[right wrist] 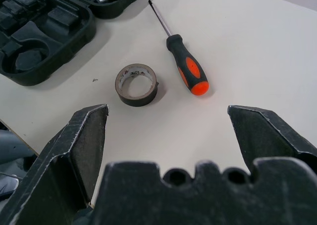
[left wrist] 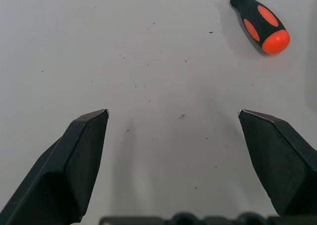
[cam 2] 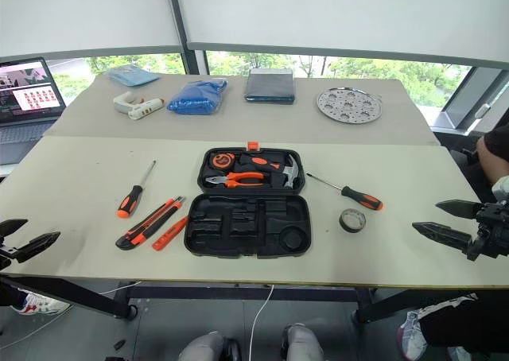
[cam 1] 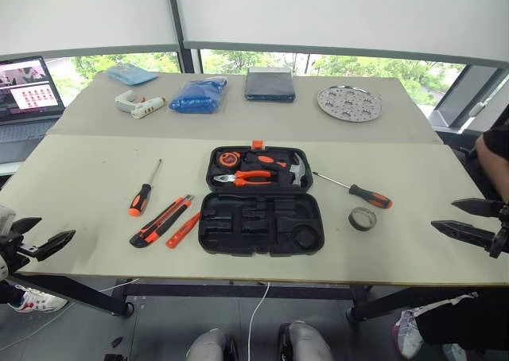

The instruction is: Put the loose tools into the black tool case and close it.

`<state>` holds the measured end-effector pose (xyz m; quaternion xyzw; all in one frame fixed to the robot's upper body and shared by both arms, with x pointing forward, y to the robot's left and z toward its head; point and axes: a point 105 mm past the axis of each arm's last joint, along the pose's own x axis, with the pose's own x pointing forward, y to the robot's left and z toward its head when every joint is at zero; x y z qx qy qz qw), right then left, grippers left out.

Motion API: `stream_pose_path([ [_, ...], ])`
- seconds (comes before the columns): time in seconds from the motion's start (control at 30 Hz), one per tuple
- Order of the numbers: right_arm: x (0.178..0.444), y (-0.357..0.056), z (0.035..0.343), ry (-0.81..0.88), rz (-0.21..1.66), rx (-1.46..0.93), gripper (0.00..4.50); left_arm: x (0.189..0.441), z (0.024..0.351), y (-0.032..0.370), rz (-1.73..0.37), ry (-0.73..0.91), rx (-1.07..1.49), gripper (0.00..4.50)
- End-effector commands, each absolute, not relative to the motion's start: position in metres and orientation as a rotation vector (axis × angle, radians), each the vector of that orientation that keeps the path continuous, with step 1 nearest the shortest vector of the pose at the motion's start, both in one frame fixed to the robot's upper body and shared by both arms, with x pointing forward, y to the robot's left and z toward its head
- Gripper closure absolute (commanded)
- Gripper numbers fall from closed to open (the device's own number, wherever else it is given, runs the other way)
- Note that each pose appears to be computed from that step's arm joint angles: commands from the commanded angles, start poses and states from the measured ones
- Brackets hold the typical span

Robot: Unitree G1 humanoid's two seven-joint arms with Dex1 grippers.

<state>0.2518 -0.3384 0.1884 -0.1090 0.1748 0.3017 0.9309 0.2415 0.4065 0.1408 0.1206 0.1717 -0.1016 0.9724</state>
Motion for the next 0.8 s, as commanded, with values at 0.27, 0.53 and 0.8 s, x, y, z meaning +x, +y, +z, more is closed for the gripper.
stream_pose_path([
  [0.27, 0.26, -0.282, 0.245, 0.175, 0.765, -0.247, 0.02, 0.286, 0.174, 0.371, -0.12, 0.338, 0.095, 0.0],
  [0.53, 0.252, -0.189, 0.262, 0.082, 1.091, -0.315, 0.02, 0.327, 0.163, 0.326, -0.117, 0.49, 0.024, 0.0],
  [0.8, 0.245, -0.139, 0.263, -0.004, 1.267, -0.398, 0.02, 0.362, 0.134, 0.31, -0.126, 0.633, 0.022, 0.0],
])
